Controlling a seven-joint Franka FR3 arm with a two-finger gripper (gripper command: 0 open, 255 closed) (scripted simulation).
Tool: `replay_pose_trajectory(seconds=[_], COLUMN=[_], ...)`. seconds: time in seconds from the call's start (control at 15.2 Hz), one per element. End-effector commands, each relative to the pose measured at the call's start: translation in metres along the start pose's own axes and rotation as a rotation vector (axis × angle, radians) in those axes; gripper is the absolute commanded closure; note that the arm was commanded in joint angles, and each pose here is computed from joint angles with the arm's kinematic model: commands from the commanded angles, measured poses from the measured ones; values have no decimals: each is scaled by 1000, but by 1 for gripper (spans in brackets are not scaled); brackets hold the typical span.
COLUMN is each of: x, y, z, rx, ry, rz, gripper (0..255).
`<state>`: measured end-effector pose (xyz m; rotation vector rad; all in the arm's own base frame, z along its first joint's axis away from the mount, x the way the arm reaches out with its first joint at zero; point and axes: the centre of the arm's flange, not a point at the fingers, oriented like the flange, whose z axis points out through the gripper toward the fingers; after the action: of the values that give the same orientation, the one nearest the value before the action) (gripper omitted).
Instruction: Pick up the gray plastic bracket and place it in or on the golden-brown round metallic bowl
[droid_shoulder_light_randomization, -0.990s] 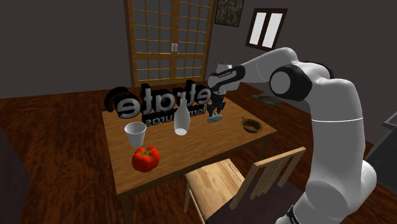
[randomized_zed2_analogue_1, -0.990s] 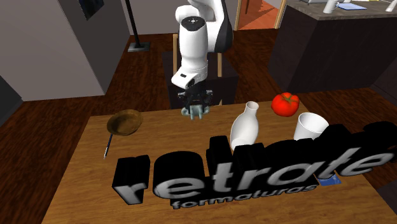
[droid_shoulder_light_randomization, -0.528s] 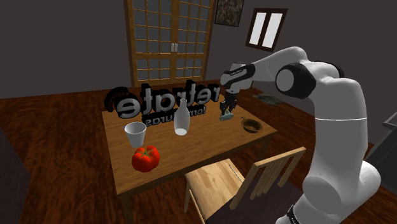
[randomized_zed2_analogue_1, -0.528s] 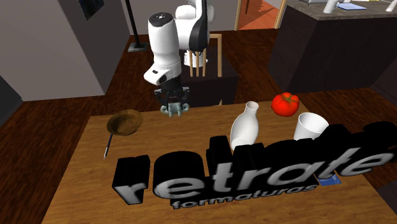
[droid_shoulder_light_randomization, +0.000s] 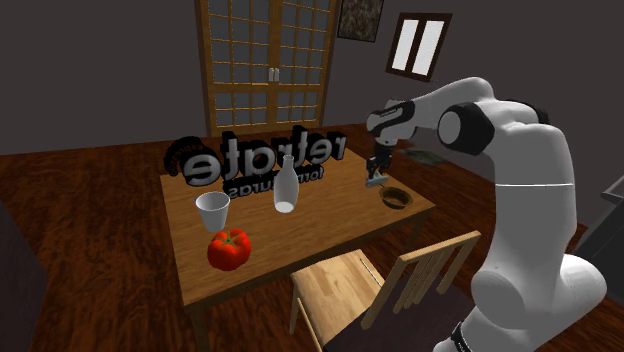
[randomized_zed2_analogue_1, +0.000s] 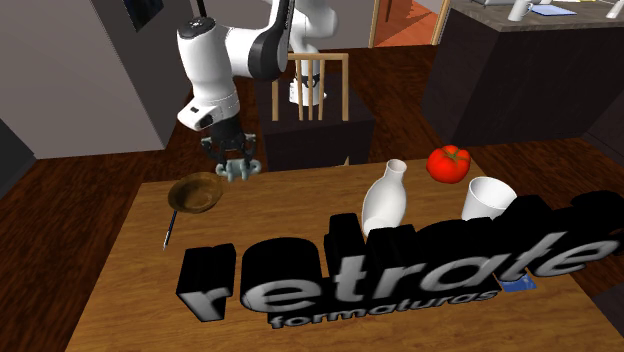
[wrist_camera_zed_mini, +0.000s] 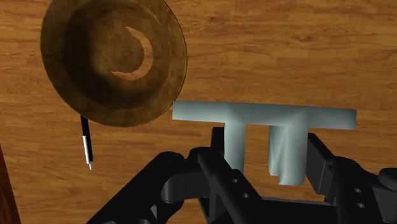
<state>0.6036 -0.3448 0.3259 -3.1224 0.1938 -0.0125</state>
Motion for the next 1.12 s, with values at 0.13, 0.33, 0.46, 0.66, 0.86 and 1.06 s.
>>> replay_pose_trajectory(seconds=[0.13, 0.33, 0.46, 0.66, 0.86, 1.06], x=[-11, -20, -25, -33, -33, -33], y=[52, 91, 116, 150, 150, 151], z=[-3, -6, -8, -4, 11, 27], rx=[0, 0, 0, 0, 0, 0], ry=[0, 0, 0, 0, 0, 0], rz=[-1, -1, -1, -1, -1, -1], gripper=[255, 255, 255, 255, 255, 255])
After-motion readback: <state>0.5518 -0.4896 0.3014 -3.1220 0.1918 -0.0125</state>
